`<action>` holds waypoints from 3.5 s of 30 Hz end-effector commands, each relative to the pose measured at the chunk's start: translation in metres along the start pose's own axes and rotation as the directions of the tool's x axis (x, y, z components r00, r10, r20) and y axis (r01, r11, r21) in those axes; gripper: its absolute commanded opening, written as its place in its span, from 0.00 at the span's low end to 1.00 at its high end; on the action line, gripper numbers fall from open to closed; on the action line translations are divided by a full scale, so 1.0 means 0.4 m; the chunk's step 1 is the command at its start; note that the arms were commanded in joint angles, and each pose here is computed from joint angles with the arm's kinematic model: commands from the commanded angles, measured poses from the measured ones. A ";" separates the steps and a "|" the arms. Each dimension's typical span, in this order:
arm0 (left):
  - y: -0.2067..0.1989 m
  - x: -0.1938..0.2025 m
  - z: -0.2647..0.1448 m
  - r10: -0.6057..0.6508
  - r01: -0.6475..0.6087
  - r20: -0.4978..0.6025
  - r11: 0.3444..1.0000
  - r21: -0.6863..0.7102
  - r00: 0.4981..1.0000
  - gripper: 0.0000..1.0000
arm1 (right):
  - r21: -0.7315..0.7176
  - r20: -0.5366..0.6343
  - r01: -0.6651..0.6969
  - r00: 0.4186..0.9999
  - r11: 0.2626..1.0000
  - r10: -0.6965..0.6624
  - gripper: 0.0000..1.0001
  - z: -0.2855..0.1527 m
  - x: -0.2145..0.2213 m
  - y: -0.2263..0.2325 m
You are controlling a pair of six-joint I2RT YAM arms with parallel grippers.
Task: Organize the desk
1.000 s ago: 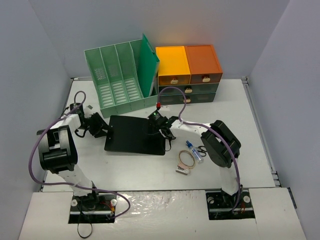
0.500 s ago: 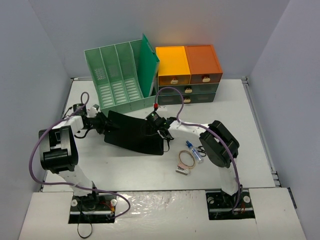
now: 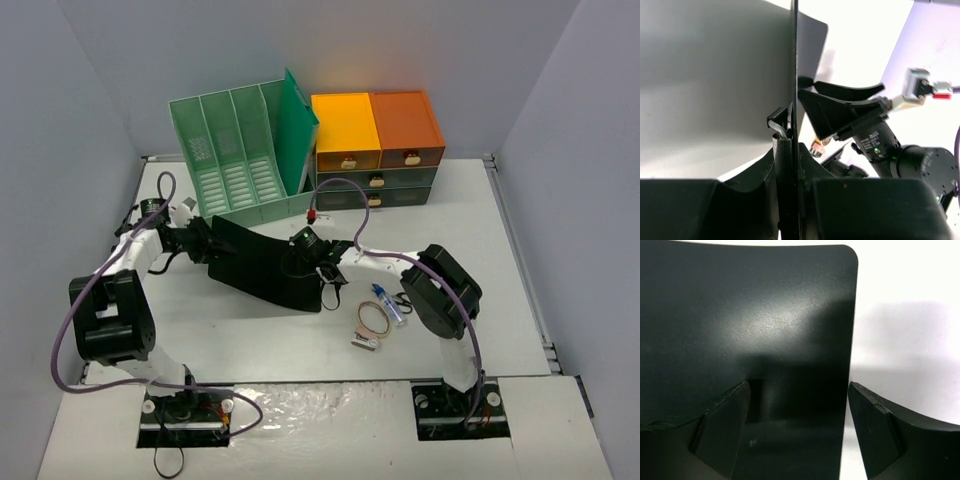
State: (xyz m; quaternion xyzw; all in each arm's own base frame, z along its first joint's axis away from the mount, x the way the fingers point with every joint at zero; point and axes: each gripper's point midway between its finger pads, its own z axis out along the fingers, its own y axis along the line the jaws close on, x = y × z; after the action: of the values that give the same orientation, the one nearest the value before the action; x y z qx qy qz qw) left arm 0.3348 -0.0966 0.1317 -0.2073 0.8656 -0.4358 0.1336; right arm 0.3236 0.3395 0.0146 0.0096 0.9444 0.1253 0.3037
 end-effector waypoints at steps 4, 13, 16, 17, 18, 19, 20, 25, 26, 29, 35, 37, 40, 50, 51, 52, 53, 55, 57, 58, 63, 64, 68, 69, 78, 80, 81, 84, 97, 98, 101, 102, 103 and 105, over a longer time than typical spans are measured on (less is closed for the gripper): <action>-0.180 -0.003 -0.159 0.330 -0.324 0.193 0.944 -0.065 0.924 0.00 | 0.103 -0.147 -0.013 0.989 0.995 0.028 0.80 -0.116 0.150 -0.101; -0.349 -0.014 -0.267 0.447 -0.468 0.438 0.881 -0.065 0.780 0.00 | 0.132 -0.101 0.023 0.995 0.991 -0.009 0.81 -0.187 0.098 -0.117; -0.422 -0.004 -0.306 0.496 -0.532 0.496 0.843 -0.080 0.712 0.00 | 0.139 -0.104 0.029 0.994 0.990 -0.015 0.81 -0.199 0.109 -0.126; -0.445 -0.004 -0.321 0.507 -0.548 0.516 0.832 -0.085 0.690 0.00 | 0.137 -0.106 0.029 0.994 0.990 -0.014 0.81 -0.203 0.113 -0.126; -0.455 -0.008 -0.334 0.510 -0.551 0.535 0.829 -0.096 0.674 0.00 | 0.135 -0.108 0.030 0.994 0.990 -0.015 0.81 -0.205 0.115 -0.126; -0.462 -0.012 -0.344 0.511 -0.552 0.549 0.828 -0.104 0.662 0.00 | 0.137 -0.110 0.031 0.994 0.990 -0.016 0.80 -0.207 0.119 -0.128; -0.472 -0.012 -0.352 0.513 -0.557 0.558 0.824 -0.105 0.653 0.00 | 0.137 -0.112 0.035 0.994 0.990 -0.020 0.80 -0.208 0.122 -0.128; -0.515 -0.025 -0.418 0.540 -0.548 0.625 0.811 -0.207 0.563 0.00 | 0.132 -0.121 0.052 0.992 0.990 -0.036 0.80 -0.220 0.142 -0.123; -0.515 -0.034 -0.433 0.543 -0.534 0.639 0.812 -0.234 0.545 0.00 | 0.131 -0.121 0.055 0.992 0.990 -0.039 0.80 -0.223 0.143 -0.121; -0.501 -0.071 -0.468 0.542 -0.470 0.675 0.825 -0.314 0.500 0.00 | 0.128 -0.117 0.061 0.992 0.990 -0.046 0.80 -0.231 0.144 -0.118; -0.498 -0.123 -0.520 0.545 -0.381 0.724 0.832 -0.403 0.424 0.00 | 0.141 -0.108 0.078 0.992 0.987 -0.063 0.80 -0.250 0.140 -0.128; -0.495 -0.139 -0.535 0.555 -0.354 0.730 0.828 -0.435 0.399 0.00 | 0.142 -0.104 0.077 0.993 0.987 -0.062 0.80 -0.254 0.137 -0.130; -0.495 -0.171 -0.534 0.574 -0.338 0.722 0.816 -0.469 0.385 0.00 | 0.140 -0.102 0.077 0.993 0.987 -0.063 0.80 -0.262 0.136 -0.131; -0.499 -0.241 -0.527 0.614 -0.304 0.703 0.789 -0.534 0.358 0.00 | 0.157 -0.096 0.095 0.992 0.983 -0.080 0.80 -0.283 0.132 -0.154; -0.498 -0.248 -0.524 0.620 -0.302 0.698 0.784 -0.542 0.359 0.00 | 0.158 -0.097 0.097 0.992 0.983 -0.082 0.80 -0.285 0.133 -0.157; -0.497 -0.255 -0.522 0.626 -0.300 0.692 0.780 -0.549 0.360 0.00 | 0.158 -0.098 0.100 0.992 0.982 -0.085 0.80 -0.288 0.135 -0.160; -0.493 -0.262 -0.519 0.631 -0.293 0.687 0.776 -0.559 0.362 0.00 | 0.160 -0.099 0.101 0.991 0.982 -0.086 0.80 -0.290 0.136 -0.164; -0.494 -0.268 -0.523 0.635 -0.288 0.685 0.772 -0.567 0.356 0.00 | 0.160 -0.098 0.104 0.991 0.982 -0.089 0.80 -0.294 0.134 -0.167; -0.498 -0.270 -0.527 0.638 -0.288 0.686 0.770 -0.569 0.349 0.00 | 0.163 -0.098 0.108 0.991 0.981 -0.092 0.81 -0.296 0.135 -0.172; -0.497 -0.273 -0.526 0.642 -0.288 0.683 0.767 -0.573 0.349 0.00 | 0.166 -0.097 0.110 0.991 0.980 -0.095 0.81 -0.297 0.135 -0.174; -0.488 -0.292 -0.508 0.658 -0.289 0.661 0.752 -0.592 0.360 0.00 | 0.167 -0.097 0.119 0.990 0.979 -0.104 0.81 -0.302 0.133 -0.179; -0.488 -0.294 -0.505 0.660 -0.291 0.658 0.751 -0.593 0.362 0.00 | 0.168 -0.097 0.121 0.990 0.978 -0.105 0.81 -0.303 0.134 -0.181; -0.481 -0.304 -0.482 0.660 -0.299 0.650 0.751 -0.589 0.377 0.00 | 0.173 -0.100 0.124 0.989 0.977 -0.108 0.81 -0.305 0.138 -0.190; -0.477 -0.307 -0.475 0.659 -0.299 0.647 0.751 -0.588 0.383 0.00 | 0.174 -0.101 0.125 0.989 0.977 -0.108 0.81 -0.305 0.140 -0.191; -0.420 -0.319 -0.393 0.661 -0.312 0.589 0.745 -0.589 0.466 0.00 | 0.171 -0.102 0.126 0.989 0.977 -0.110 0.81 -0.307 0.139 -0.190; -0.403 -0.324 -0.372 0.658 -0.309 0.569 0.744 -0.592 0.493 0.00 | 0.170 -0.102 0.127 0.989 0.977 -0.111 0.81 -0.307 0.138 -0.189; -0.398 -0.327 -0.364 0.656 -0.308 0.561 0.744 -0.593 0.505 0.00 | 0.170 -0.102 0.127 0.989 0.977 -0.111 0.81 -0.307 0.137 -0.189; -0.384 -0.335 -0.340 0.648 -0.304 0.542 0.747 -0.592 0.535 0.00 | 0.174 -0.106 0.130 0.988 0.976 -0.113 0.81 -0.305 0.141 -0.192; -0.317 -0.368 -0.231 0.610 -0.285 0.472 0.755 -0.591 0.637 0.00 | 0.179 -0.102 0.135 0.988 0.975 -0.118 0.81 -0.306 0.140 -0.198; -0.315 -0.369 -0.226 0.607 -0.283 0.467 0.755 -0.591 0.643 0.00 | 0.178 -0.102 0.135 0.988 0.975 -0.118 0.81 -0.306 0.139 -0.198; -0.306 -0.373 -0.211 0.605 -0.283 0.454 0.752 -0.595 0.654 0.15 | 0.177 -0.093 0.132 0.989 0.975 -0.117 0.81 -0.309 0.134 -0.197; -0.305 -0.375 -0.208 0.605 -0.284 0.453 0.752 -0.595 0.654 0.23 | 0.179 -0.093 0.133 0.989 0.975 -0.117 0.82 -0.309 0.134 -0.198; -0.305 -0.376 -0.206 0.606 -0.284 0.453 0.752 -0.595 0.654 0.32 | 0.180 -0.093 0.133 0.989 0.975 -0.118 0.82 -0.309 0.135 -0.199; -0.303 -0.380 -0.203 0.605 -0.281 0.453 0.751 -0.597 0.655 0.50 | 0.179 -0.091 0.133 0.989 0.975 -0.119 0.82 -0.309 0.133 -0.199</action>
State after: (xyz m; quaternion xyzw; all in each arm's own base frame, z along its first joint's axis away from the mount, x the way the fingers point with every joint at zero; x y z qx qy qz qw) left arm 0.4600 -0.0268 0.2680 -0.1414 0.8815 -0.0555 0.4470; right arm 0.2082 0.2438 0.0451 -0.0324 0.9693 0.0179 0.2430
